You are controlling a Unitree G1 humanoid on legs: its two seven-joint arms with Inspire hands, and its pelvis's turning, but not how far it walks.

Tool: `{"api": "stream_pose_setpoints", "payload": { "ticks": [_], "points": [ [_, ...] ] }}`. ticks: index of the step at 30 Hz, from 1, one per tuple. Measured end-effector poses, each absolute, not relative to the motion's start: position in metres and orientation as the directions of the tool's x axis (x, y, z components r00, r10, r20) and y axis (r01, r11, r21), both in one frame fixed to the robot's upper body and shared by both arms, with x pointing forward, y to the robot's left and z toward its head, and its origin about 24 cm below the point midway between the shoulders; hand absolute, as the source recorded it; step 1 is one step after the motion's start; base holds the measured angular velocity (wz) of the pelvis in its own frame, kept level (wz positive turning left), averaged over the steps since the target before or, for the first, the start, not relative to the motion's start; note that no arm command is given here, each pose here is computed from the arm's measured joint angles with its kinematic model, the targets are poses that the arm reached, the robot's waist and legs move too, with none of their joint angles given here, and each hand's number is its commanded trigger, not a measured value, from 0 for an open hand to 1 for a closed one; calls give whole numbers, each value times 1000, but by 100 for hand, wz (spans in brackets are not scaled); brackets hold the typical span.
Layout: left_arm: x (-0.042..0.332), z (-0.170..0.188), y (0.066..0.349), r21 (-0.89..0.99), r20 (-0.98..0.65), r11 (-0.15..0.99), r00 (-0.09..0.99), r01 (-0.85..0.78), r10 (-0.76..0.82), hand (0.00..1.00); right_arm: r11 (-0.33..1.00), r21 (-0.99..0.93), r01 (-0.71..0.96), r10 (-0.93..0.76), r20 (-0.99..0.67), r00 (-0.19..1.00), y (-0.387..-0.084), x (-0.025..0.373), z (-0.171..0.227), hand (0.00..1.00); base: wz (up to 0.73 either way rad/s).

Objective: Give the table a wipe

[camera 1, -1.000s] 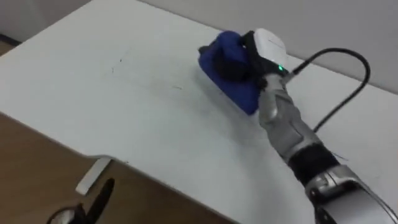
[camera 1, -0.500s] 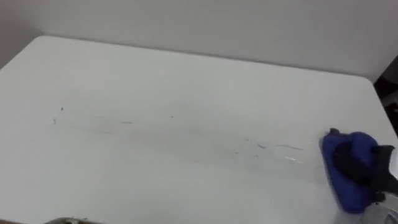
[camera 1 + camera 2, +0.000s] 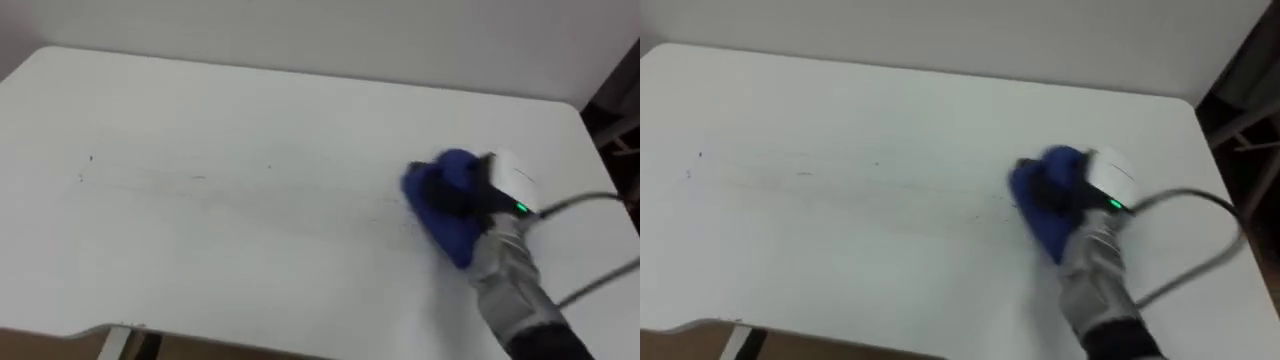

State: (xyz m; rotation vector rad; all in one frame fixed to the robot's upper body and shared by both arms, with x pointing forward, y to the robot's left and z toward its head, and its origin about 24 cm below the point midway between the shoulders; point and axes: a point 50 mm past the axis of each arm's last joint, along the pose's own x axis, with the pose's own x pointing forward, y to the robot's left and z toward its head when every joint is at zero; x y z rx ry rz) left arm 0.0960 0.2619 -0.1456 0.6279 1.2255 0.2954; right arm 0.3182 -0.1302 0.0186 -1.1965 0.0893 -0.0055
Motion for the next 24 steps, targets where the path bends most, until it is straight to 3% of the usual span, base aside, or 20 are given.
{"api": "stream_pose_setpoints", "payload": {
  "ticks": [1,4,6,8,12,17,20,24],
  "points": [
    [92,-146,263,597,-783,791,313,136,537,0,368,-928,-52,9,-52,999,-115,324,27,100,34],
    [75,-146,265,600,-789,785,275,153,549,0,382,-920,-91,42,-81,996,-108,320,20,100,79],
    [71,-145,265,598,-790,786,279,157,545,0,366,-918,-151,16,-156,988,-119,308,-2,100,51],
    [73,-142,267,611,-777,776,303,154,552,0,451,-879,-153,-23,-183,983,-134,285,-25,100,31],
    [84,-136,269,627,-745,773,367,100,557,0,471,-877,-93,-56,-135,989,-147,263,-38,100,4],
    [94,-131,270,653,-706,752,433,89,561,0,446,-895,8,-227,-105,968,-196,228,-55,100,-10],
    [90,-132,271,655,-707,750,424,92,566,0,442,-896,50,-350,-121,929,-224,205,-65,100,-5],
    [88,-134,267,643,-716,762,419,83,558,0,456,-888,52,-395,-150,906,-234,200,-69,100,-4]
  ]
}}
